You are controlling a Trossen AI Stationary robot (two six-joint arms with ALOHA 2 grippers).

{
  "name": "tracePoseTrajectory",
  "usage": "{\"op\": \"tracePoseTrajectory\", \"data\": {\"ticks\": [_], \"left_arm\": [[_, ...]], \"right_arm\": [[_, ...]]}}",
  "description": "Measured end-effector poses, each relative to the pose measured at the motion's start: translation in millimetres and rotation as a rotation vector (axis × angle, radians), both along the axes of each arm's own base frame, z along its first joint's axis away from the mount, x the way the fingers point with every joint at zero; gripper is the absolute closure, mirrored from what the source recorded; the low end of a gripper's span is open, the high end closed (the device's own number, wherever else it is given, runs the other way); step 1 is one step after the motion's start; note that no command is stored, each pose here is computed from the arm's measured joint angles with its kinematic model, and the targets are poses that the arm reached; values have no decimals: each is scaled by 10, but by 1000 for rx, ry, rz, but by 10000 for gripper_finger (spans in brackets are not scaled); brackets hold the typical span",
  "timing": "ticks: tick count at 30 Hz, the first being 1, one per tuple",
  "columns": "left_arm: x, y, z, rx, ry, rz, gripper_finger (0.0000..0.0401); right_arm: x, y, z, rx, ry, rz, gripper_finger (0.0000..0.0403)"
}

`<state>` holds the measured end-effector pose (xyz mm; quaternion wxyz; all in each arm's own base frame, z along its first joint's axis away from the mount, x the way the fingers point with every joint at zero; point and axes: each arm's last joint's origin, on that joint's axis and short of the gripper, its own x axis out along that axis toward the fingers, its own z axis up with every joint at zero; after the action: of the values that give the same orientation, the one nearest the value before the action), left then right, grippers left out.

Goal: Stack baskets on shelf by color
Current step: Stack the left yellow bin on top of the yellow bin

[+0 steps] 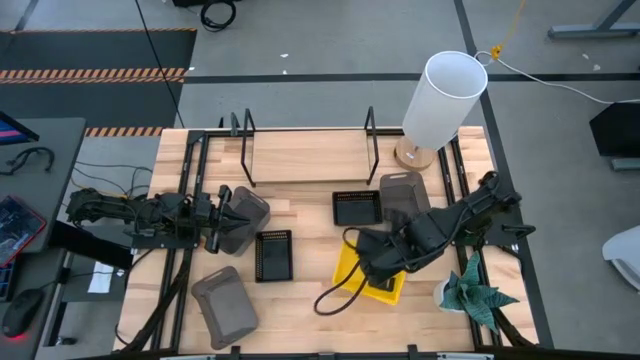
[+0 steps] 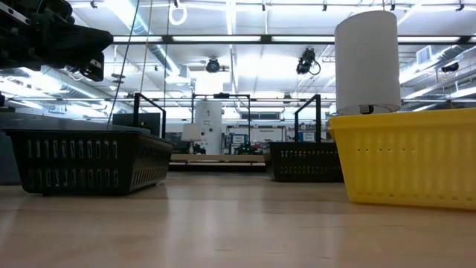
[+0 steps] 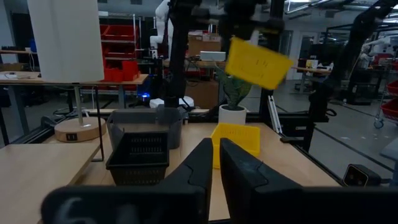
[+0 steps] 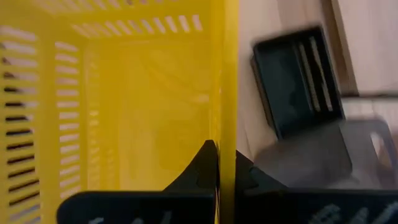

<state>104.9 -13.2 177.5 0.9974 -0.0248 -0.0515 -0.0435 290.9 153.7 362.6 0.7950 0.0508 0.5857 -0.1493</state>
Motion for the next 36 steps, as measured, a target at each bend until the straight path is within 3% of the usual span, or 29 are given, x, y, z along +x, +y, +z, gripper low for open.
{"op": "tracePoseTrajectory", "data": {"ticks": [6, 14, 23, 36], "left_arm": [[0, 0, 0, 0, 0, 0, 373], [0, 0, 0, 0, 0, 0, 363], [0, 0, -1, 0, 0, 0, 373], [0, 0, 0, 0, 0, 0, 364]], "right_arm": [[-307, -170, -138, 50, -39, -100, 400], [-538, -299, -358, 168, -84, -125, 400], [-536, -343, -575, 219, -58, -137, 400], [-447, -335, -905, 212, -15, -114, 400]]}}
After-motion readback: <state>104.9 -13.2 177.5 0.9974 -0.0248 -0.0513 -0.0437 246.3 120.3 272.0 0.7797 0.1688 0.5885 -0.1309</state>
